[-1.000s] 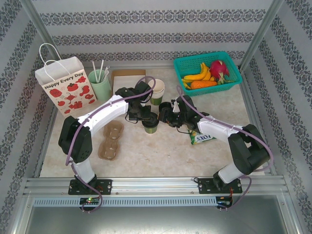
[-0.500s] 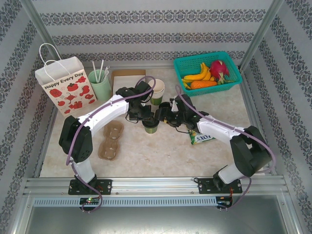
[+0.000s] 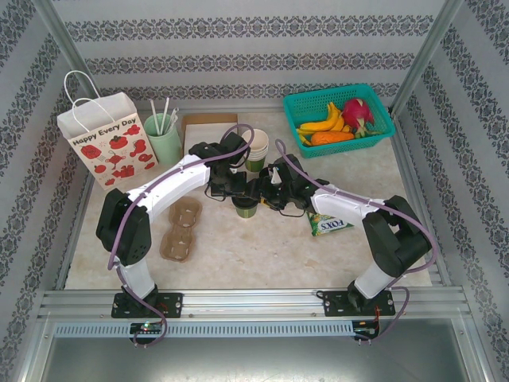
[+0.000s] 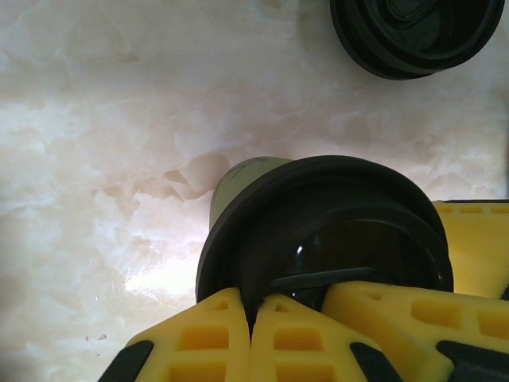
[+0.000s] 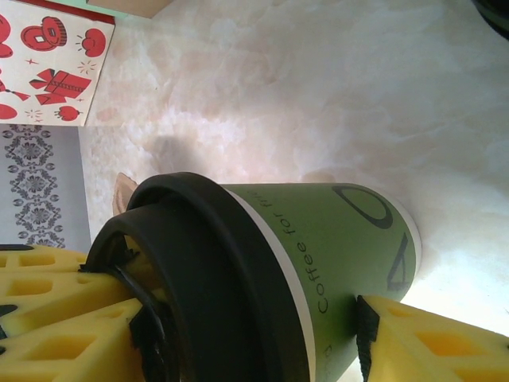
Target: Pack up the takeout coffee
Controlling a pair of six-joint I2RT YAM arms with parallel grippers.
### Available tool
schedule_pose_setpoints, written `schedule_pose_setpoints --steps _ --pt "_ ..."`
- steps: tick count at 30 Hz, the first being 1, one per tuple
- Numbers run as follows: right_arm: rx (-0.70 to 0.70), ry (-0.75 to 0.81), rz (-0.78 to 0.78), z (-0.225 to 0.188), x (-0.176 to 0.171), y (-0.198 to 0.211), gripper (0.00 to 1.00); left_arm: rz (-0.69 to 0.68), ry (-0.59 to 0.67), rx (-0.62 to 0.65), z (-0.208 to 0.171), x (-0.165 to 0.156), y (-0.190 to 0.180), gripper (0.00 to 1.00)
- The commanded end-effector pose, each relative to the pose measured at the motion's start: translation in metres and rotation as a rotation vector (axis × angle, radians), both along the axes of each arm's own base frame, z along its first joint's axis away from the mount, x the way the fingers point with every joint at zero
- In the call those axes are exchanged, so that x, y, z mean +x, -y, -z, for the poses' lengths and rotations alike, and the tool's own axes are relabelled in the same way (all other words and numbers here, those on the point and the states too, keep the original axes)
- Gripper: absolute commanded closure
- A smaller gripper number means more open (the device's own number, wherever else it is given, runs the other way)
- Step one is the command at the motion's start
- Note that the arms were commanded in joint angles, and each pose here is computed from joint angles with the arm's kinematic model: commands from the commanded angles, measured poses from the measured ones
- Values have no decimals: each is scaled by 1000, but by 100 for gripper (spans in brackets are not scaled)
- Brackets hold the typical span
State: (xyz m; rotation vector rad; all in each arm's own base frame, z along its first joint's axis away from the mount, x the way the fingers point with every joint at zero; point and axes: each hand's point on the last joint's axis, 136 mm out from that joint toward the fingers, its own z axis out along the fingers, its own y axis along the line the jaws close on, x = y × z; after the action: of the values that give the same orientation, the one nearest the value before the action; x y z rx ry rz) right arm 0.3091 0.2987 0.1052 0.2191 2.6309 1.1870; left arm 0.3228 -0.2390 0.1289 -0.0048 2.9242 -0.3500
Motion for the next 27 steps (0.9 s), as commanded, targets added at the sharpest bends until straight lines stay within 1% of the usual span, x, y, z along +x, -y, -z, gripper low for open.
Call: schedule_pose_setpoints --steps 1,9,14,18,20,21,22,24,27 --pt "-109 -96 48 35 -8 13 36 39 -128 39 29 -24 0 97" --pt "-157 -87 33 34 -10 17 37 43 7 -32 -15 -13 -1 90" --pt "-163 -72 15 30 -10 12 37 29 62 -74 -33 -11 -4 84" --pt "-164 -55 7 26 -9 9 37 -29 111 -81 -43 -7 -17 75" --pt "-163 -50 6 24 -8 9 37 -62 141 -95 -49 -5 -25 74" --pt "-157 -43 -1 22 -8 7 37 -87 157 -95 -51 -3 -31 69" --pt "-149 -31 -9 19 -7 5 36 -118 169 -83 -52 -1 -39 62" --pt "-139 -3 -23 13 -5 2 34 -181 182 -56 -50 0 -56 46" --pt "-145 45 -31 2 0 1 30 -283 158 4 -38 -1 -85 22"
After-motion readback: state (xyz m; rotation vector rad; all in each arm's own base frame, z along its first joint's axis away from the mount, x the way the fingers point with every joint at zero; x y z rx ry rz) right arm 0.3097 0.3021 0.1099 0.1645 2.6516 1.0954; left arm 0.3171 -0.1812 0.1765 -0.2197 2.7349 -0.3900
